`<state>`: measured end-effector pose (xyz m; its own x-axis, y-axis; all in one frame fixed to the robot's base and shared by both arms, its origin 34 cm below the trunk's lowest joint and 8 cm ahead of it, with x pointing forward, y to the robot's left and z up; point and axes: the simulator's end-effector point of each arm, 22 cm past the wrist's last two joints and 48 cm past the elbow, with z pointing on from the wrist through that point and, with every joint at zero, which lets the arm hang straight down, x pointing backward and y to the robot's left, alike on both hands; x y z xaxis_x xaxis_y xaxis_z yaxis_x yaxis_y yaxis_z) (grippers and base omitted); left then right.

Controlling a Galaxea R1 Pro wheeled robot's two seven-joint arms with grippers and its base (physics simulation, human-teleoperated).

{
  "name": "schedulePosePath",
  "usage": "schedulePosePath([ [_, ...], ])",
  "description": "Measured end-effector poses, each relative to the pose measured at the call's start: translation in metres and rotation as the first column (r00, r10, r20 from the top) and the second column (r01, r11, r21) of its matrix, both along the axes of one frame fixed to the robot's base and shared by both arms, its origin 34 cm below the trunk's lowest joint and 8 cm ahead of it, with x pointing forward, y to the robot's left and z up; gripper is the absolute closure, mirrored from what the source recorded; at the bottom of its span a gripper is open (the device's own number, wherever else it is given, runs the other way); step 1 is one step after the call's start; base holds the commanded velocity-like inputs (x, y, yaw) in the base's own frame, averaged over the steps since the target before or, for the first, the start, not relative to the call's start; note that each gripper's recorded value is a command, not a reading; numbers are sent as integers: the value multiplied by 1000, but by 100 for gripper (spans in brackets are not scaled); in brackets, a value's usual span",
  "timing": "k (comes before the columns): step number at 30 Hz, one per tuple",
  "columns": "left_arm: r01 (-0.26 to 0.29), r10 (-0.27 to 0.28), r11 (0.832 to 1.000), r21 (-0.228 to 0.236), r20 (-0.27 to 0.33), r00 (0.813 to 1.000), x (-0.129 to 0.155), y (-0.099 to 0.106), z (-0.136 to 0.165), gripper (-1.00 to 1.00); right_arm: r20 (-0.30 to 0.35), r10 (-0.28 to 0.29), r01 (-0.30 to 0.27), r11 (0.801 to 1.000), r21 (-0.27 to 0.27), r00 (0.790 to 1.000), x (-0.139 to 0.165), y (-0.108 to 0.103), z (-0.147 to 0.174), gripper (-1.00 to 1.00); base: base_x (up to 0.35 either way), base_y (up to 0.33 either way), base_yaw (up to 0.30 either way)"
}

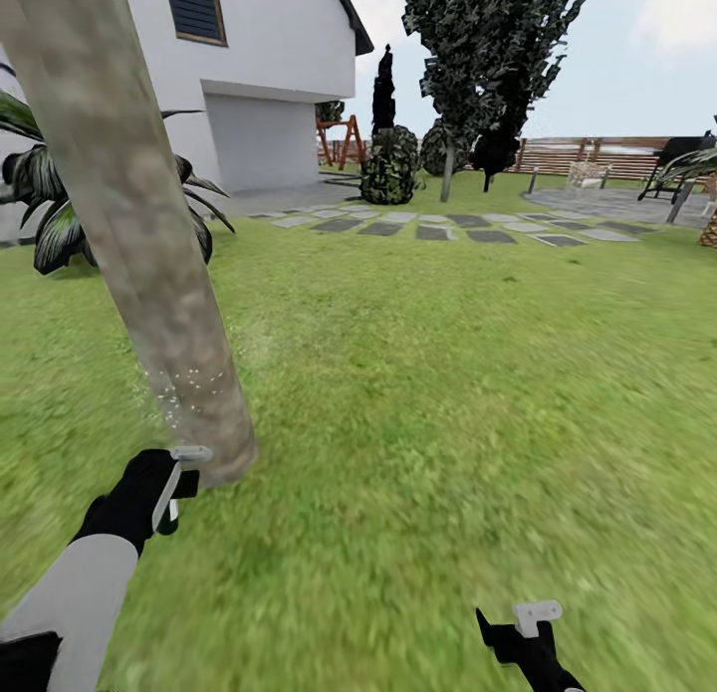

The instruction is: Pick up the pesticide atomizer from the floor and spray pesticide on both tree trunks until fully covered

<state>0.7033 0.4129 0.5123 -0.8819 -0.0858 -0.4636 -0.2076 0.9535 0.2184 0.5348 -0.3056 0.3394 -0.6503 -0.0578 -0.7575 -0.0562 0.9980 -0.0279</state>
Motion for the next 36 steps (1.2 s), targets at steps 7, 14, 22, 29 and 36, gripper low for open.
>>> schedulePosePath([
  [7,18,-19,1000,19,51,999,8,-3,1,100,-1,-1,1,1000,1,1000,0,1,0,-100,275,-147,18],
  [14,1,-2,999,49,22,1000,-10,6,-12,100,-1,-2,2,1000,-1,1000,0,-1,0,-100,227,-200,55],
  [22,-9,8,998,65,16,1000,-13,9,-14,100,2,-4,4,1000,-2,1000,0,-2,0,-100,178,-234,272],
  [29,-6,6,998,57,15,1000,-13,4,-16,100,0,-3,3,1000,-3,1000,0,-2,0,-100,178,-234,278],
  [36,-18,17,997,80,6,1000,-15,0,-19,100,0,-3,3,1000,-3,1000,0,-2,0,-100,185,-234,278],
])
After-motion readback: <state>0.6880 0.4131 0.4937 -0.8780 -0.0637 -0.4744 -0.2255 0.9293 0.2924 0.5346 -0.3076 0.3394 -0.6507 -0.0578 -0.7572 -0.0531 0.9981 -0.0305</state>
